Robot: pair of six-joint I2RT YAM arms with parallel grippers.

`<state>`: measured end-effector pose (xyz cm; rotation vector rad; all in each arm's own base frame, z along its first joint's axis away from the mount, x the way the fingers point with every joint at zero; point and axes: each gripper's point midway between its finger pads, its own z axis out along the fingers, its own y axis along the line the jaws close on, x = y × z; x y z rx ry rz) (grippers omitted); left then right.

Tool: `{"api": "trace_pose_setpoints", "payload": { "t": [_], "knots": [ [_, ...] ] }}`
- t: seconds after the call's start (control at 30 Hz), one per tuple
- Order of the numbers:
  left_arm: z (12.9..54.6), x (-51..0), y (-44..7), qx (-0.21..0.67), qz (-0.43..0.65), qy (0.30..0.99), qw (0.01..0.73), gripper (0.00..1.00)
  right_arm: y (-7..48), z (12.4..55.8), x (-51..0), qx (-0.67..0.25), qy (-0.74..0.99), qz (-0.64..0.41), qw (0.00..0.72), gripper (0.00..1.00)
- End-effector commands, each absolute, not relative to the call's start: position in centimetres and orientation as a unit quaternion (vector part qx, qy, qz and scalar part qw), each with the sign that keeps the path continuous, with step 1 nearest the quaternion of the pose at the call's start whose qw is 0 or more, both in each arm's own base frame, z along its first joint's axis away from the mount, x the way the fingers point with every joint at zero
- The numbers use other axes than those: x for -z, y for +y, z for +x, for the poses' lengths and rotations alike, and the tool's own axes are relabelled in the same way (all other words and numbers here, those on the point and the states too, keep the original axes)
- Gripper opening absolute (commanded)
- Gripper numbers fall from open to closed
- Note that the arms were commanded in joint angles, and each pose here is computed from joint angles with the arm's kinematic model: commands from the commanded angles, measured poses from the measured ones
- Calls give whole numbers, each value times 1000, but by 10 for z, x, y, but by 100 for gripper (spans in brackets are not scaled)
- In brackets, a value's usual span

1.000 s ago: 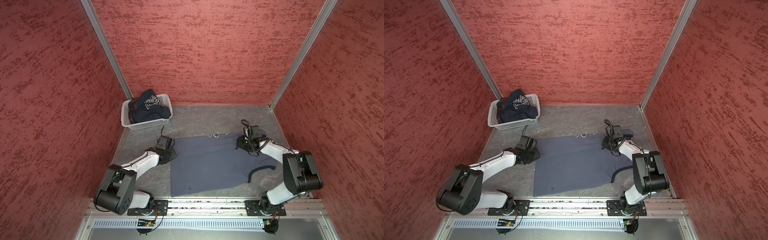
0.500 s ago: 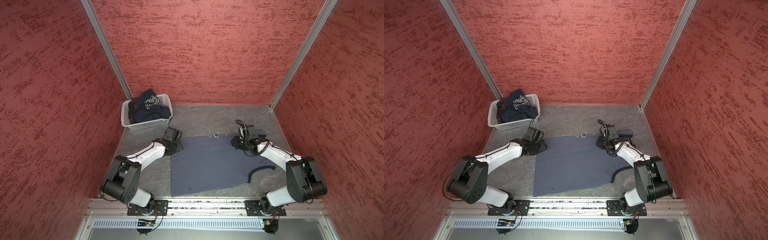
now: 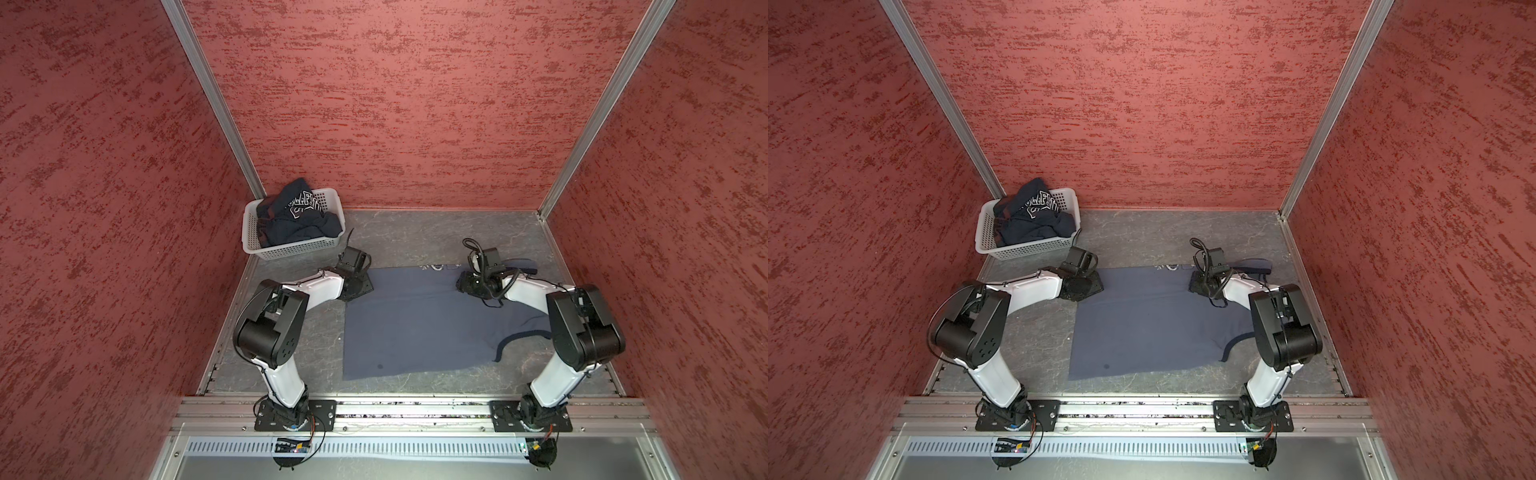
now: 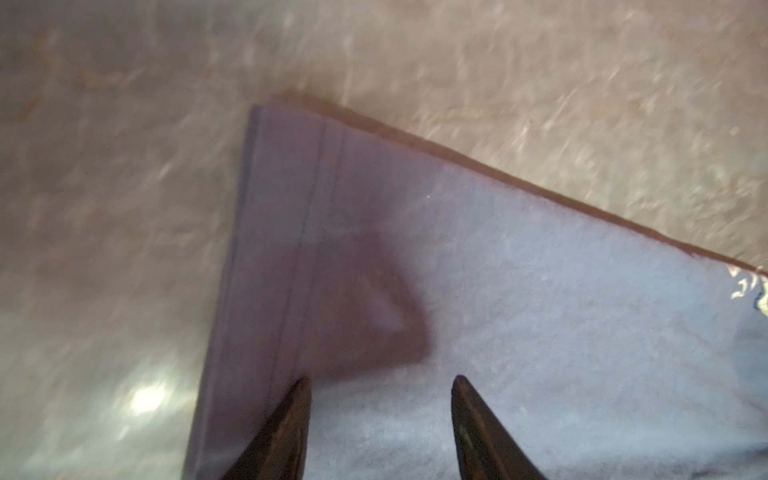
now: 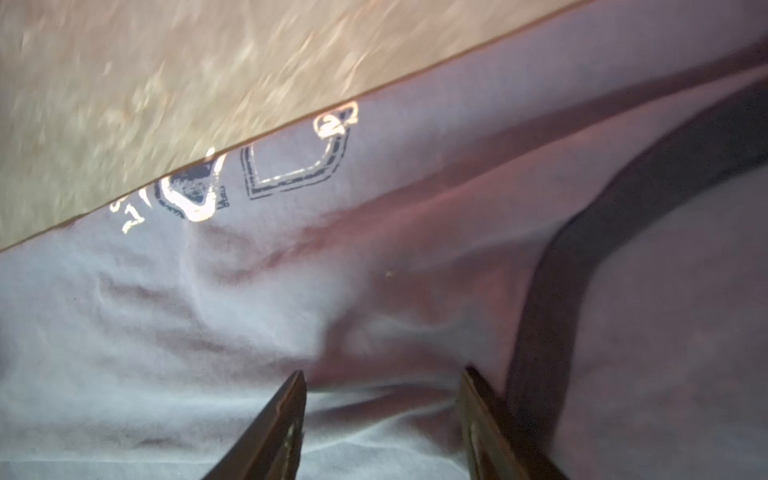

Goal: Fold and stack the tank tops
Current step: 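Hold the far corner with the left gripper while the right gripper tugs the strap inward, then drag the tank top's far edge toward the robot with both grippers, folding it over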

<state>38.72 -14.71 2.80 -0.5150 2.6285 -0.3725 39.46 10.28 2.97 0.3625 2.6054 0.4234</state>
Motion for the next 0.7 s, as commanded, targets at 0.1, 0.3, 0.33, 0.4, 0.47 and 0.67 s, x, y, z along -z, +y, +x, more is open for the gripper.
{"api": "trace_pose_setpoints", "payload": {
  "t": [0.1, 0.3, 0.33, 0.4, 0.47, 0.67],
  "knots": [
    [420, -7, -140, 111, -179, 957, 200, 57, 87, 426, -12, -136, 953, 148, 228, 61],
    [457, -53, -151, 117, -146, 955, 230, 69, 78, 449, -43, -123, 949, 150, 249, 64],
    [456, -66, -153, 121, -140, 953, 238, 71, 78, 446, -55, -127, 946, 149, 259, 67],
    [445, -93, -156, 130, -133, 950, 251, 75, 82, 432, -79, -143, 940, 147, 274, 70],
    [423, -111, -157, 134, -128, 949, 255, 77, 82, 411, -94, -149, 938, 143, 278, 71],
    [326, -109, -141, 125, -149, 953, 235, 76, 74, 322, -104, -144, 941, 163, 259, 70]
  ]
}}
